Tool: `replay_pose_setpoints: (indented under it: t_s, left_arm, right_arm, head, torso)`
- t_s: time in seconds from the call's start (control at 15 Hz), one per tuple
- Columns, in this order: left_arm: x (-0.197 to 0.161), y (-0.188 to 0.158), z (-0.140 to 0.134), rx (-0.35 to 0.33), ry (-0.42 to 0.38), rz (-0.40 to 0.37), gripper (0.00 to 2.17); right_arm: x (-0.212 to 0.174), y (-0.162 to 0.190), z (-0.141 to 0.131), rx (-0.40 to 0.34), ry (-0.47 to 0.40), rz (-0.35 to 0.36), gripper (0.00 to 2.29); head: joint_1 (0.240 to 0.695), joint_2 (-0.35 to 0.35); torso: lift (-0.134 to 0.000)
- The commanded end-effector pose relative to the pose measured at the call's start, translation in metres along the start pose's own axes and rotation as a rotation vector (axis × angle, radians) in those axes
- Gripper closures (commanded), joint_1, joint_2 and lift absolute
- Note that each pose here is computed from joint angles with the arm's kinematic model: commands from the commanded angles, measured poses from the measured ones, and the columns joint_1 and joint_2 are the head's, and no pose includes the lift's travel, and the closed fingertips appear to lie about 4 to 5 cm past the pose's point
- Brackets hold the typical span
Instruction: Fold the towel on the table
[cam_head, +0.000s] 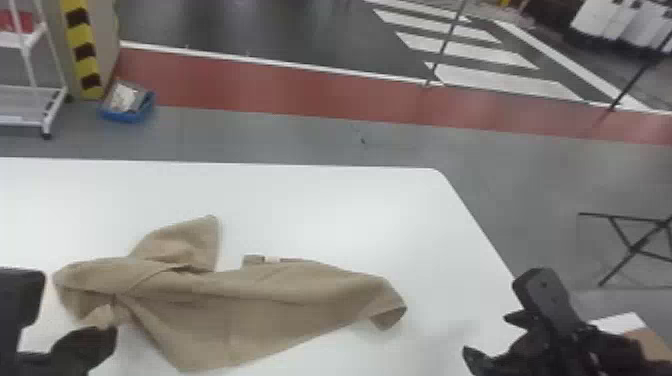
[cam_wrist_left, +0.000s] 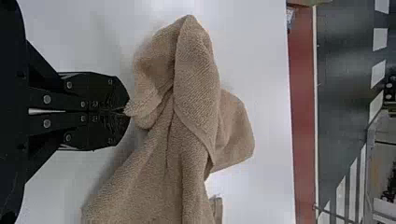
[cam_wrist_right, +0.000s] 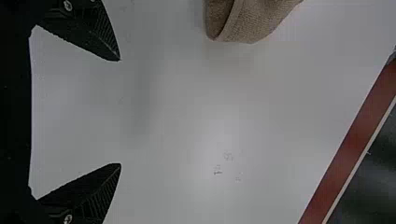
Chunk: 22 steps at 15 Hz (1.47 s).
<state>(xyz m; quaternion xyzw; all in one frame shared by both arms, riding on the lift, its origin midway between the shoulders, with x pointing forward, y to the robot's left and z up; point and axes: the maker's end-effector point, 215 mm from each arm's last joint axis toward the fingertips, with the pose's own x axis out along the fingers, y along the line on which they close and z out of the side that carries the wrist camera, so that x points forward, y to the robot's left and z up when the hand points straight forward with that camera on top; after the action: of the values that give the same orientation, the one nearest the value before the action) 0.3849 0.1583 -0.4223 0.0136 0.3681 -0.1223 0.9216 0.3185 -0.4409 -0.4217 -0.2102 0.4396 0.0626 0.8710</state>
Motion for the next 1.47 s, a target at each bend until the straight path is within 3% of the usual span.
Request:
replay_pose_setpoints:
  t_s: [0.0, 0.27, 0.4, 0.67, 1.0, 1.13, 1.27, 1.4]
  left_arm:
    - [-0.021, 0.008, 0.008, -0.030, -0.001, 0.008, 1.79]
    - [-0.036, 0.013, 0.010, -0.050, 0.007, 0.001, 1.79]
    - [-0.037, 0.012, 0.007, -0.052, 0.015, -0.001, 1.79]
    - [-0.037, 0.010, 0.005, -0.053, 0.019, -0.009, 1.79]
    - [-0.037, 0.006, 0.004, -0.052, 0.022, -0.020, 1.79]
    - [-0.036, 0.006, 0.001, -0.055, 0.030, -0.022, 1.79]
    - [-0.036, 0.004, 0.001, -0.054, 0.030, -0.028, 1.79]
    - [-0.036, 0.003, 0.000, -0.055, 0.031, -0.031, 1.79]
  right_arm:
    - [0.008, 0.012, 0.011, -0.021, -0.017, 0.014, 0.07]
    - [0.032, 0.052, 0.044, -0.096, -0.060, 0.066, 0.07]
    - [0.049, 0.062, 0.061, -0.122, -0.092, 0.050, 0.08]
    - [0.075, 0.096, 0.090, -0.142, -0.139, 0.083, 0.08]
    - [0.078, 0.120, 0.115, -0.119, -0.175, 0.119, 0.11]
    - [0.078, 0.121, 0.116, -0.119, -0.176, 0.130, 0.33]
    - [0.082, 0.123, 0.117, -0.123, -0.176, 0.144, 0.69]
    - [0.086, 0.126, 0.116, -0.126, -0.174, 0.161, 1.49]
  head:
    - [0.695, -0.350]
    - [0.695, -0.350]
    - [0.695, -0.329]
    - [0.695, -0.262]
    - [0.695, -0.191]
    - [0.695, -0.173]
    - [0.695, -0.170]
    - [0.695, -0.167]
  torso:
    - [-0.124]
    - [-0.124]
    - [-0.124]
    - [-0.124]
    - [-0.124]
    - [-0.124]
    - [-0.124]
    - [-0.124]
